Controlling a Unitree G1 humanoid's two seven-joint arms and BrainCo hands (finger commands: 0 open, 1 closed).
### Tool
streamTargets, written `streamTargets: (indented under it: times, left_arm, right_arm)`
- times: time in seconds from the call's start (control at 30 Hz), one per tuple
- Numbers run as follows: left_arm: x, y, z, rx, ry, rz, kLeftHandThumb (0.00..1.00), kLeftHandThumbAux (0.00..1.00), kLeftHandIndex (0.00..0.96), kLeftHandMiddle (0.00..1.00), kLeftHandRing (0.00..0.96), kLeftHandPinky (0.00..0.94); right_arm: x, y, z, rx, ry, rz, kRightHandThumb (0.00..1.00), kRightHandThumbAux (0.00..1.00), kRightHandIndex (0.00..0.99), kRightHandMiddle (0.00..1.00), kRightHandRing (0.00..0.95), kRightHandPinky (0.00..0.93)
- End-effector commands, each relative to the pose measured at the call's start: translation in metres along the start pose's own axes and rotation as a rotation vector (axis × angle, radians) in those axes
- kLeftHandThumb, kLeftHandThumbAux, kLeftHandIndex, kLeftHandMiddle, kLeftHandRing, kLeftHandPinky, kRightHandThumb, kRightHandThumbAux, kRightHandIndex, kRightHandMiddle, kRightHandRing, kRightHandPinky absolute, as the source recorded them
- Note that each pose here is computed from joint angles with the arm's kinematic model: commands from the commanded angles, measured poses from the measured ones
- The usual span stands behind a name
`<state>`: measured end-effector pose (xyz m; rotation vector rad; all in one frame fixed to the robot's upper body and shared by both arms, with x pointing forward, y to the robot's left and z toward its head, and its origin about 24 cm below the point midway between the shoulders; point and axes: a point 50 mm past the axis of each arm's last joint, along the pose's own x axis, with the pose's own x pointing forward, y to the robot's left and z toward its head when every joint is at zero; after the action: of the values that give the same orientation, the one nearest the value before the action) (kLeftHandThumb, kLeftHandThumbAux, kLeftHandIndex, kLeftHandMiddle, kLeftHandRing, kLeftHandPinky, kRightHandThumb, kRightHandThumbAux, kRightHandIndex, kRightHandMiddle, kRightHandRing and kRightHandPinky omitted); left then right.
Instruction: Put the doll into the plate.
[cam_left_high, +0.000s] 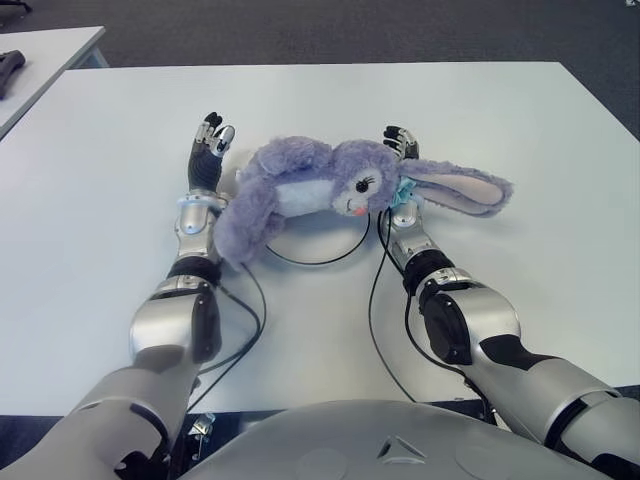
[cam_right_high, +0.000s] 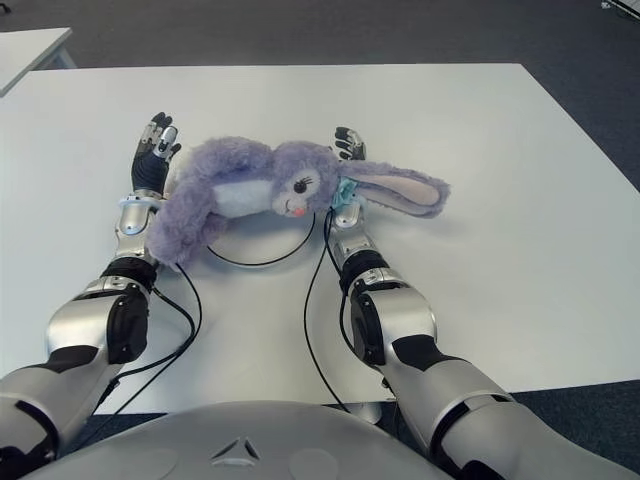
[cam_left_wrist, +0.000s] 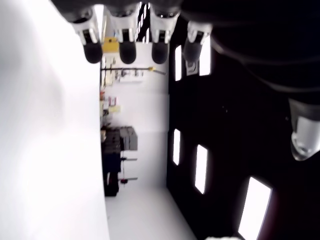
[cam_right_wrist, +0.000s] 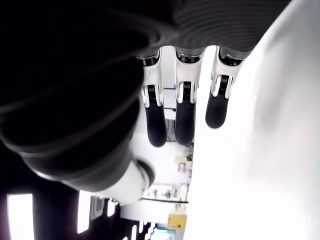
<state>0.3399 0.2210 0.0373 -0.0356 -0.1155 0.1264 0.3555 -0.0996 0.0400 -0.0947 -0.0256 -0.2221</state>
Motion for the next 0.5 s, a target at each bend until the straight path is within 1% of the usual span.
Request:
streamTargets:
  times: [0.03,0.13,0.33,0.47,0.5]
  left_arm:
    - [-0.061,-0.004,-0.069,-0.057,0.25,0.123,0.0,0.434,0.0,0.015,0.0,0.0]
    - [-0.069,-0.004,-0.075,-0.051,0.271,0.157,0.0,0.43,0.0,0.018,0.0,0.0]
    - [-0.079,-0.007,-0.083,-0.039,0.314,0.197,0.0,0.422,0.0,0.019,0.0,0.0]
    - [-0.085,-0.014,-0.09,-0.033,0.357,0.203,0.0,0.415,0.0,0.019,0.0,0.0]
    - [-0.087,-0.018,-0.092,-0.035,0.369,0.204,0.0,0.412,0.0,0.013,0.0,0.0]
  right_arm:
    - [-0.077,-0.013,-0.105,-0.083,0.457,0.019,0.572,0.904,0.238,0.266,0.241,0.214]
    - [-0.077,-0.013,-0.105,-0.076,0.453,0.016,0.593,0.904,0.241,0.272,0.246,0.22]
    - [-0.077,-0.013,-0.105,-0.067,0.448,0.013,0.623,0.904,0.247,0.282,0.248,0.22]
    - [-0.077,-0.013,-0.105,-0.064,0.455,0.015,0.63,0.903,0.251,0.282,0.245,0.213]
    - [-0.077,-0.013,-0.106,-0.064,0.457,0.017,0.631,0.902,0.251,0.28,0.244,0.211]
